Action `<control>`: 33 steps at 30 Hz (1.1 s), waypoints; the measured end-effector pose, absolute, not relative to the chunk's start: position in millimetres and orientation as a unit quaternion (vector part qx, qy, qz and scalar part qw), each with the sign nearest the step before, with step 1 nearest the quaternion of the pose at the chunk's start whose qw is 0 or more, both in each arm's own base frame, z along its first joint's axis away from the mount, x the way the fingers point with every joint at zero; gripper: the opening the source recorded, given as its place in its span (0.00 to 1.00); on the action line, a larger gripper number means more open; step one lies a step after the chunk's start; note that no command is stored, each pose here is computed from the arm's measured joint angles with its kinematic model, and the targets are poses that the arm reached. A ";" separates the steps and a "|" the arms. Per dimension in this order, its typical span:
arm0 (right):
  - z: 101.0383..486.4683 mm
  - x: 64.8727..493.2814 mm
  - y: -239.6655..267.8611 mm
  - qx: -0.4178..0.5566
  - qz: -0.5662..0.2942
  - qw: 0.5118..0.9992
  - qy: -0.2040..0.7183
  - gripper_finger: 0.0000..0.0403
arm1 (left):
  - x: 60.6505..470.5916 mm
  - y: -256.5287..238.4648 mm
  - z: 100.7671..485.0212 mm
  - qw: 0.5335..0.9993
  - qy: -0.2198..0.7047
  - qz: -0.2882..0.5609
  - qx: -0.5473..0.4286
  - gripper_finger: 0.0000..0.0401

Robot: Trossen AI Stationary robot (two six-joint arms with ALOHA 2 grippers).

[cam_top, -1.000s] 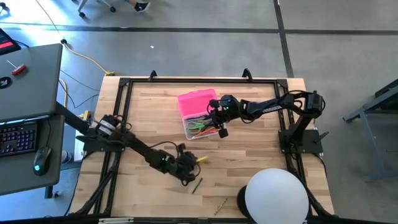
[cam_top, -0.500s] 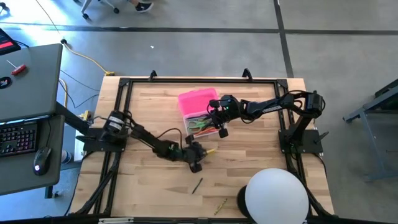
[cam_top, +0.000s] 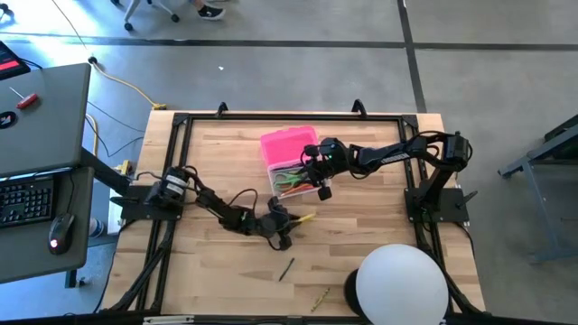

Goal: Pick & place school supplies into a supply box
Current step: Put the yellow pen into the pink supply box

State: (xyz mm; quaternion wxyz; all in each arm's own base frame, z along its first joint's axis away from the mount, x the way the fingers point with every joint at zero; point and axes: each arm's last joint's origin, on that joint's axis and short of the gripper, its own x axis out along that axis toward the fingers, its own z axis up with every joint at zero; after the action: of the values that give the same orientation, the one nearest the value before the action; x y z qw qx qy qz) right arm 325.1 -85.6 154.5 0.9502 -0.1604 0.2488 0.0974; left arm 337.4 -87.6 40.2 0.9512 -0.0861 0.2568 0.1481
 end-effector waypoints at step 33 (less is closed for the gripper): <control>235.3 296.8 30.5 -0.160 0.240 0.943 0.166 0.28 | 346.0 -49.3 171.8 0.941 0.267 0.200 0.058 0.11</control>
State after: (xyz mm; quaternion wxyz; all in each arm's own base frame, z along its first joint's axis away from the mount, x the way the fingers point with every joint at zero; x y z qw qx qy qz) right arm 296.8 30.5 235.3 0.9430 -0.1600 0.1662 0.2399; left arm 346.0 -49.3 171.8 0.9408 0.0575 0.2674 0.2005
